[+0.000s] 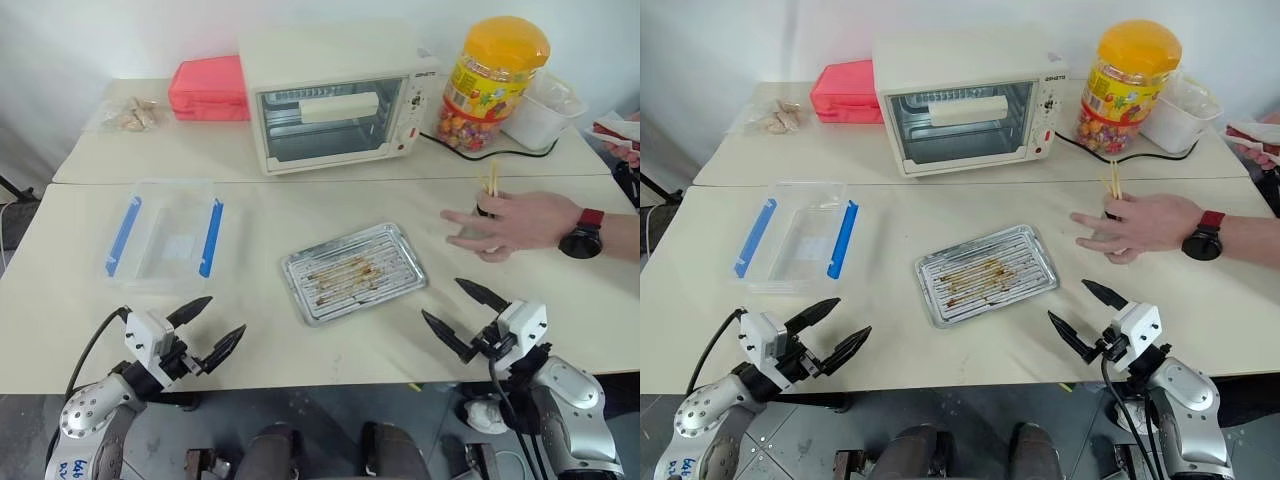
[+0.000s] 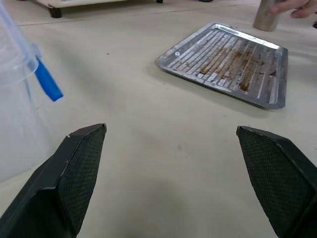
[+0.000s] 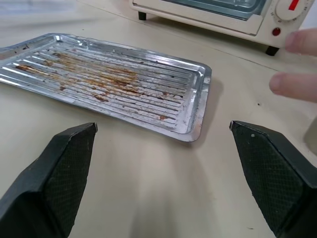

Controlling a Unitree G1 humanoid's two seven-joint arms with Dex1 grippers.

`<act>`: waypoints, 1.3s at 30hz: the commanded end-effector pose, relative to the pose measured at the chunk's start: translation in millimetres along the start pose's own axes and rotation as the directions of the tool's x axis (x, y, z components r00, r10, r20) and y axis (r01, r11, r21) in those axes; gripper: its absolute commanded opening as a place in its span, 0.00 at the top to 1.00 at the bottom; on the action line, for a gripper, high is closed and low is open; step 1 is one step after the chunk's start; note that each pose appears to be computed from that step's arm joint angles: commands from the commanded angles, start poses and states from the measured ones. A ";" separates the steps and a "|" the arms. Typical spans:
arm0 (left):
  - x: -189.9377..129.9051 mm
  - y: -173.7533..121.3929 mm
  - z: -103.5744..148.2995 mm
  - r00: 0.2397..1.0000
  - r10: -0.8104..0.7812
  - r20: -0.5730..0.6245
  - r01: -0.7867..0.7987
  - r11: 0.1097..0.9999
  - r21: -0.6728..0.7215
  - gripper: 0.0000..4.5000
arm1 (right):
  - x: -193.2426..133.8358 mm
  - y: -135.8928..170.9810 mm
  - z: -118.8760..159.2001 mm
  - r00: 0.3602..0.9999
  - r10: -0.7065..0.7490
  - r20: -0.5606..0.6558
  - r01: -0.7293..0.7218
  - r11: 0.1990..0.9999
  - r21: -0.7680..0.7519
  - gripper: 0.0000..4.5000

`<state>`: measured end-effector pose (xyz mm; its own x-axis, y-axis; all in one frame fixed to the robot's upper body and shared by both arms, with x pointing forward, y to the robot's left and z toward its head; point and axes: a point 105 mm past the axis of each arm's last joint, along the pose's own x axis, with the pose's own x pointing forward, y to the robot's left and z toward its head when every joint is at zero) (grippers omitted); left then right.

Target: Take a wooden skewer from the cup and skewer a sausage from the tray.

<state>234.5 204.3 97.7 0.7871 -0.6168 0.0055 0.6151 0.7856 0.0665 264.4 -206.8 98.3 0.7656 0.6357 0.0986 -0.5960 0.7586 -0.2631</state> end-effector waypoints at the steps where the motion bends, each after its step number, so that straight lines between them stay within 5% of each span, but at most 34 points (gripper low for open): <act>1: -2.4 0.1 9.9 1.000 -0.014 0.022 0.013 0.999 0.032 0.01 | -3.1 -7.0 8.3 1.000 0.006 0.027 -0.005 0.999 -0.037 0.00; 39: -0.9 -16.5 7.7 0.998 -0.054 0.014 0.054 0.999 0.004 0.01 | -8.2 -13.7 8.2 0.998 0.056 -0.007 -0.056 0.998 -0.033 0.00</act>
<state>225.9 196.0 97.0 0.7616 -0.6480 -0.0096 0.6476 0.7605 0.0469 265.9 -218.0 97.2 0.7310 0.6807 0.0481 -0.6459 0.7129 -0.2731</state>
